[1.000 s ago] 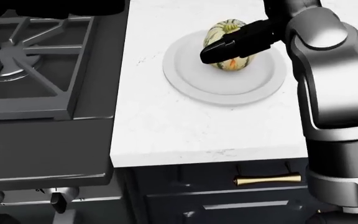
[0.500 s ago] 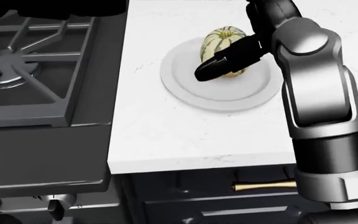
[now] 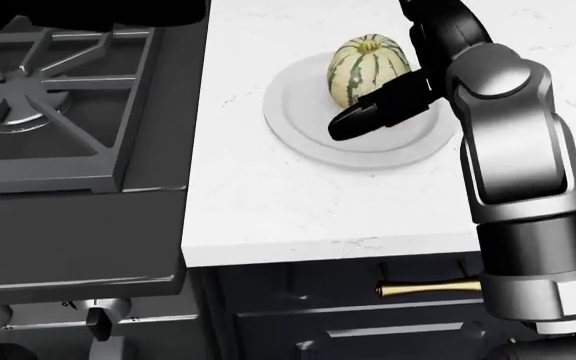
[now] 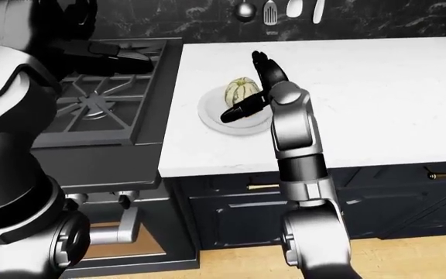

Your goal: Pick the squash from the plate and place it in the pan.

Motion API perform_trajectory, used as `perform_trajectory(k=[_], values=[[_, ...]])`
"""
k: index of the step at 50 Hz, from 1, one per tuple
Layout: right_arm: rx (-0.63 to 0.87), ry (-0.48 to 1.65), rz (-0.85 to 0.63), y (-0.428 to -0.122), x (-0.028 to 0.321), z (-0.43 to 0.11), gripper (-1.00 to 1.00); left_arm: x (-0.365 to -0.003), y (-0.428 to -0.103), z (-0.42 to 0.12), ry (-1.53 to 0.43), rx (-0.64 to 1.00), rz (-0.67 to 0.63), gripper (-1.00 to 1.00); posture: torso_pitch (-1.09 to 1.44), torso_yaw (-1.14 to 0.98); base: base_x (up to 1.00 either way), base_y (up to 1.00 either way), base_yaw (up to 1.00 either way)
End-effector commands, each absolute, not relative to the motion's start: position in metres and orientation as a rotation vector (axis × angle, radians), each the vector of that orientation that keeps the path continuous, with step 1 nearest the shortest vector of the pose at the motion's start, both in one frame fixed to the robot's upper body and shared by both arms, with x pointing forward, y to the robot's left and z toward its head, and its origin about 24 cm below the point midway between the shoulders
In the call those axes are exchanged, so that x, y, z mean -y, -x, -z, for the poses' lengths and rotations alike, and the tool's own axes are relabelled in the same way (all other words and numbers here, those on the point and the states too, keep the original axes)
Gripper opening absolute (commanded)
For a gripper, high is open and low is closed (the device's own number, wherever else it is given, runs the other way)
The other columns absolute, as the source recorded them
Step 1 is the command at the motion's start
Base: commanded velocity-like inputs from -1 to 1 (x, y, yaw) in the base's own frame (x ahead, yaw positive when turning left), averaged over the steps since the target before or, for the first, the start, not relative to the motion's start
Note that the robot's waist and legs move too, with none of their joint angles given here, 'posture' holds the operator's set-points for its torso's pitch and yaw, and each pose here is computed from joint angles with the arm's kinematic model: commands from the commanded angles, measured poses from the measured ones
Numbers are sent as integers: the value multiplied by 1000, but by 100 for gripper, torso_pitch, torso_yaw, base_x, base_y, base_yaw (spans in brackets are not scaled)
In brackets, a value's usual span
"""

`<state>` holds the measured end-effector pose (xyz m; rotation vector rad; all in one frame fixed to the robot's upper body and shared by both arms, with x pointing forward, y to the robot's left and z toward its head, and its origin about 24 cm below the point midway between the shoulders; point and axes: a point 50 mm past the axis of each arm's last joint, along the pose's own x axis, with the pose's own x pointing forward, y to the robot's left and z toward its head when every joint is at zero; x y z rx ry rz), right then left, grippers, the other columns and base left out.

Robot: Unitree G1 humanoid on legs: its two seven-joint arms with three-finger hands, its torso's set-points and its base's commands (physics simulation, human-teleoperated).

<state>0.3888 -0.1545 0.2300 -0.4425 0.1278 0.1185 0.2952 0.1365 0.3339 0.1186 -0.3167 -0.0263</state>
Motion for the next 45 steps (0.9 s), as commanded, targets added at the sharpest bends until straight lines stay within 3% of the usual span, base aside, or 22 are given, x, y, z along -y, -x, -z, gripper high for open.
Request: perform_trajectory(k=[1, 40, 45], values=[[-18, 460, -104, -386, 152, -257, 100, -137, -288, -348, -114, 398, 22, 100, 0, 0, 0, 0, 0], [-53, 473, -78, -407, 163, -255, 100, -134, -287, -347, -116, 399, 29, 100, 0, 0, 0, 0, 0], [-53, 477, -80, -408, 162, -256, 87, -135, -287, -348, -117, 401, 28, 100, 0, 0, 0, 0, 0]])
